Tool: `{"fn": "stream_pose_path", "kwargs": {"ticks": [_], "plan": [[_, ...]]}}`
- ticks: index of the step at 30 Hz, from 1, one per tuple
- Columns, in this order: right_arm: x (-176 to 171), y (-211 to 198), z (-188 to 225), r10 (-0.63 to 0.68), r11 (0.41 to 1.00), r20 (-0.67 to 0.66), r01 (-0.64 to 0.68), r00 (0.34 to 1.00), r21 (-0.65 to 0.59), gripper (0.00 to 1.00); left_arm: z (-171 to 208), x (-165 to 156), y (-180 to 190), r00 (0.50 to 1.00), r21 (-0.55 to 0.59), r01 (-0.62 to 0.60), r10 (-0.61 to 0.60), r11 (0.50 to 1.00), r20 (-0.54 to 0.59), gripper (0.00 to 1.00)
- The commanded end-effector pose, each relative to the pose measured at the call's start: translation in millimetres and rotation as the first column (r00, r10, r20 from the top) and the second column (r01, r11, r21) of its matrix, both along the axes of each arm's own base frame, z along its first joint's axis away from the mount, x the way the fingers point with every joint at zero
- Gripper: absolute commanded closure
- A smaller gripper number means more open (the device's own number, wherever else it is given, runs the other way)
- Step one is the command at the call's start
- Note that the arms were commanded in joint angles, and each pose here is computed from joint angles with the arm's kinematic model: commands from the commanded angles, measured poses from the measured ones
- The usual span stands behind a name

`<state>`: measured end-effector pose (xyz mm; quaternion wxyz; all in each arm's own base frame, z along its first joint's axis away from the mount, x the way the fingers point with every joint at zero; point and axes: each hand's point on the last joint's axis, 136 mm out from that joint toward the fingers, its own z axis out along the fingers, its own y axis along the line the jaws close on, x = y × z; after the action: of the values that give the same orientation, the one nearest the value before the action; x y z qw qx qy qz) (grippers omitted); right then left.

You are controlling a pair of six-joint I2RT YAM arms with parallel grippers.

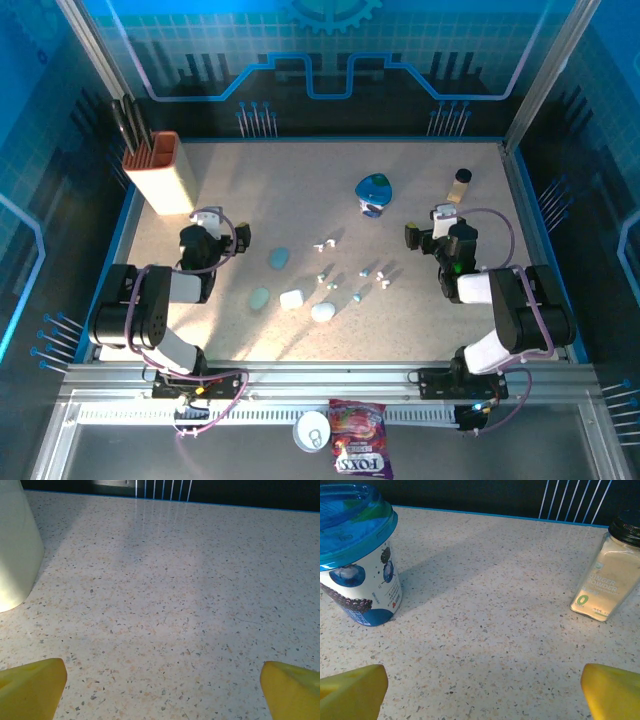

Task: Insert wireless bluetooth earbuds into charging case

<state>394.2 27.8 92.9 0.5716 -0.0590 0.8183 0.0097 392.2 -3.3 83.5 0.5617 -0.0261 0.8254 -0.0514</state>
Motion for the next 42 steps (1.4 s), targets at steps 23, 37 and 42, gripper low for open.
{"fn": "stream_pose_path", "kwargs": {"ticks": [23, 37, 42], "plan": [[4.8, 2.3, 5.7, 0.010, 1.000, 0.020, -0.009, 1.000, -0.007, 0.00, 12.2, 6.8, -5.4, 0.999, -0.007, 0.024, -0.023, 1.000, 0.040, 0.01], [-26.6, -16.7, 72.1, -0.093, 0.995, 0.062, 0.090, 0.994, 0.047, 0.00, 60.2, -13.2, -36.7, 0.996, 0.126, 0.068, -0.074, 0.990, 0.042, 0.01], [-47.5, -1.1, 102.8, -0.047, 0.988, 0.027, 0.042, 0.999, 0.149, 0.00, 86.6, -36.2, -63.9, 0.991, 0.113, 0.133, -0.129, 0.985, -0.046, 0.01]]}}
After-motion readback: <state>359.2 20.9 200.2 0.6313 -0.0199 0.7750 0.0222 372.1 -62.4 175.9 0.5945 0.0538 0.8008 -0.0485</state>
